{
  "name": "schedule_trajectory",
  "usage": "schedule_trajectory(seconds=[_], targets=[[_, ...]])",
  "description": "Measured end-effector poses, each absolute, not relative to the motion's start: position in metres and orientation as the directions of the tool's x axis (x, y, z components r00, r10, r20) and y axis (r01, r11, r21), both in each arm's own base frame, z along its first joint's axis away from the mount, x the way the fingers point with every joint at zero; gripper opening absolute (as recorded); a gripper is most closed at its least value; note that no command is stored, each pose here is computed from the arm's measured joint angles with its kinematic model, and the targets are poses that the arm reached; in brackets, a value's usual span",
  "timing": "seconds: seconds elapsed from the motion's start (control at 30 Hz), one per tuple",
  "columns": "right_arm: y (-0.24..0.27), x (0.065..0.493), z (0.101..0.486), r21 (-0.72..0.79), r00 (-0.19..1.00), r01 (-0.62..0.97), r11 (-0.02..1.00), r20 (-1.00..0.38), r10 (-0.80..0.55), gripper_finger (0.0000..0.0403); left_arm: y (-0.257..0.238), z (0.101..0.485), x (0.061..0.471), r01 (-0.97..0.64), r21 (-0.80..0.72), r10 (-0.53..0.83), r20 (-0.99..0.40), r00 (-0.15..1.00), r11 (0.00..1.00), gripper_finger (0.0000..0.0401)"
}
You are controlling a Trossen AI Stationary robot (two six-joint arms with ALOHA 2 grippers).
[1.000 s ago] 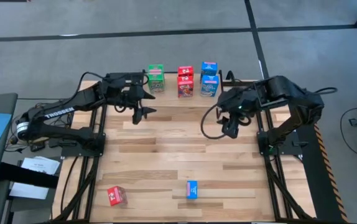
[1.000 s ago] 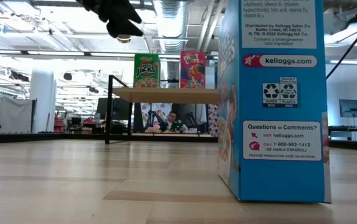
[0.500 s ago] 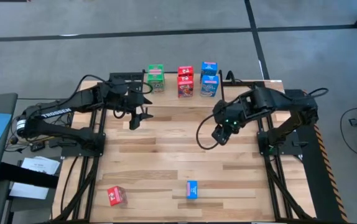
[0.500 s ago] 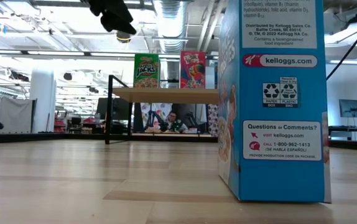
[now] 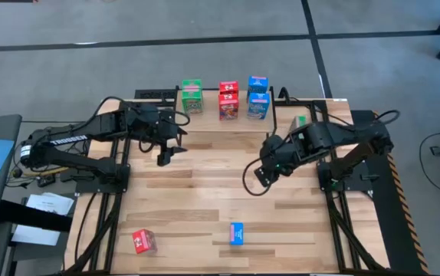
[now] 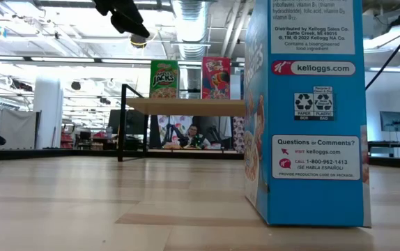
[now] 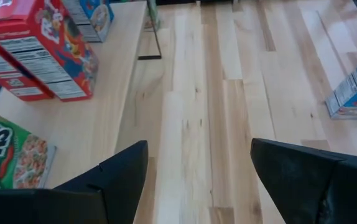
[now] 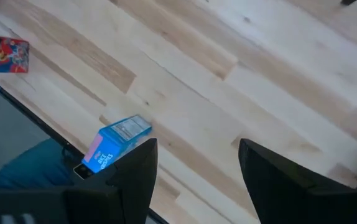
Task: Stack cereal on shelf
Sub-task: Put the blue cereal box on the shelf aligned with the other blue cereal box
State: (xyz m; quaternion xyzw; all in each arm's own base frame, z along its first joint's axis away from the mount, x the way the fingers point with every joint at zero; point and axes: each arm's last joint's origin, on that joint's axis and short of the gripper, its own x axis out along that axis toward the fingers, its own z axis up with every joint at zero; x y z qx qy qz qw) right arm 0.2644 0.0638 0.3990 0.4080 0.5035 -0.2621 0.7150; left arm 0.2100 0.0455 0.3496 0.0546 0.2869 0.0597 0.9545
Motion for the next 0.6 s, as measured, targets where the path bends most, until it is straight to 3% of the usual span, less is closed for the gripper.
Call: schedule_trajectory(seconds=[0.33, 0.6], targets=[[0.092, 0.276, 0.377, 0.416, 0.416, 0.824, 0.386, -0.905, 0.087, 0.025, 0.044, 0.347, 0.209, -0.065, 0.145, 0.137, -0.565, 0.814, 0.987, 0.0275], [0.114, 0.285, 0.361, 0.519, 0.5, 0.843, 0.141, -0.853, 0.149, 0.025, 0.043, 0.345, 0.207, -0.049, 0.156, 0.133, -0.59, 0.796, 0.987, 0.0275]])
